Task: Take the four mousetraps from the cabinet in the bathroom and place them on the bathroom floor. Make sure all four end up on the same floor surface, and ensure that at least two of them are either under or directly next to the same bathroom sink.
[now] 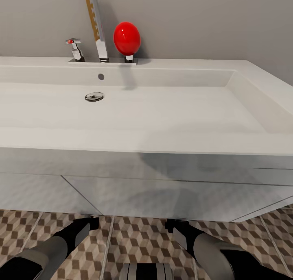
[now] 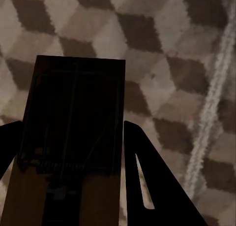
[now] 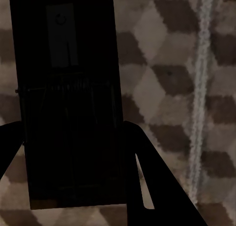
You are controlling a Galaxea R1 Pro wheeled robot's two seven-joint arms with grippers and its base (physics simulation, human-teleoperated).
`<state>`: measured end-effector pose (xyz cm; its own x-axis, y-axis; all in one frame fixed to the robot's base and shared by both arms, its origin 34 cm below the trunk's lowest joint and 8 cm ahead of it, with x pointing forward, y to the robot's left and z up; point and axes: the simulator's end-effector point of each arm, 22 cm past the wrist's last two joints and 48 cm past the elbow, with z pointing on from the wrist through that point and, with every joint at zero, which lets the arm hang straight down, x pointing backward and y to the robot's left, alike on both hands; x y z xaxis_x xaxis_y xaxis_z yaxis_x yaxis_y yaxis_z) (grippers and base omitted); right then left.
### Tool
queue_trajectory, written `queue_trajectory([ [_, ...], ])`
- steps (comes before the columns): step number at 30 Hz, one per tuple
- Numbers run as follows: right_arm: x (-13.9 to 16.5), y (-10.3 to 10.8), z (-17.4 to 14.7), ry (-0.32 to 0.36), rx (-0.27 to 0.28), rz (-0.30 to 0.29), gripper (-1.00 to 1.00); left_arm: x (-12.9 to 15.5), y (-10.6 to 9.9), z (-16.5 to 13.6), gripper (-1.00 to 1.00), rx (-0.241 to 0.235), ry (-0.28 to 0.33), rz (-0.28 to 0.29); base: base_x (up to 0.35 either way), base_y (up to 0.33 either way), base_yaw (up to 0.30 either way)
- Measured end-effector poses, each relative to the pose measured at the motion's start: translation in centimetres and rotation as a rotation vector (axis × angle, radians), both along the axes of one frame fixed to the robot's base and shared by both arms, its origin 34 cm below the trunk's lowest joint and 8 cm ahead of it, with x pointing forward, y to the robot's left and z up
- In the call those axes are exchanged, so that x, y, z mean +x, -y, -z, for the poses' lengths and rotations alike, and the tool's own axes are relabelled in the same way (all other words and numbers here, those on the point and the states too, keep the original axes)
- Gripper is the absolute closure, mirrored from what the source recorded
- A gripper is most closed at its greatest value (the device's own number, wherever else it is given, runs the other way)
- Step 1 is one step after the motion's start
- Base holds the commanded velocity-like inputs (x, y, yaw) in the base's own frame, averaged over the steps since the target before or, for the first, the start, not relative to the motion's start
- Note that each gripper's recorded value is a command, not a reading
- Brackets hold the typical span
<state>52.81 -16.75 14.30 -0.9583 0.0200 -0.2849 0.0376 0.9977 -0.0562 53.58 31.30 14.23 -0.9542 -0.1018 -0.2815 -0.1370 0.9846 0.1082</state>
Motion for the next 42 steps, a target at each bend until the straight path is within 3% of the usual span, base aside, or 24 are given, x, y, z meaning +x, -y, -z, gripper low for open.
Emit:
queue_trajectory([
  [42,0.2,-0.1,0.0,0.008,0.003,-0.001,1.00,1.3,-1.0,-0.6,1.00,0.020,0.022,0.012,0.000,0.000,0.000],
])
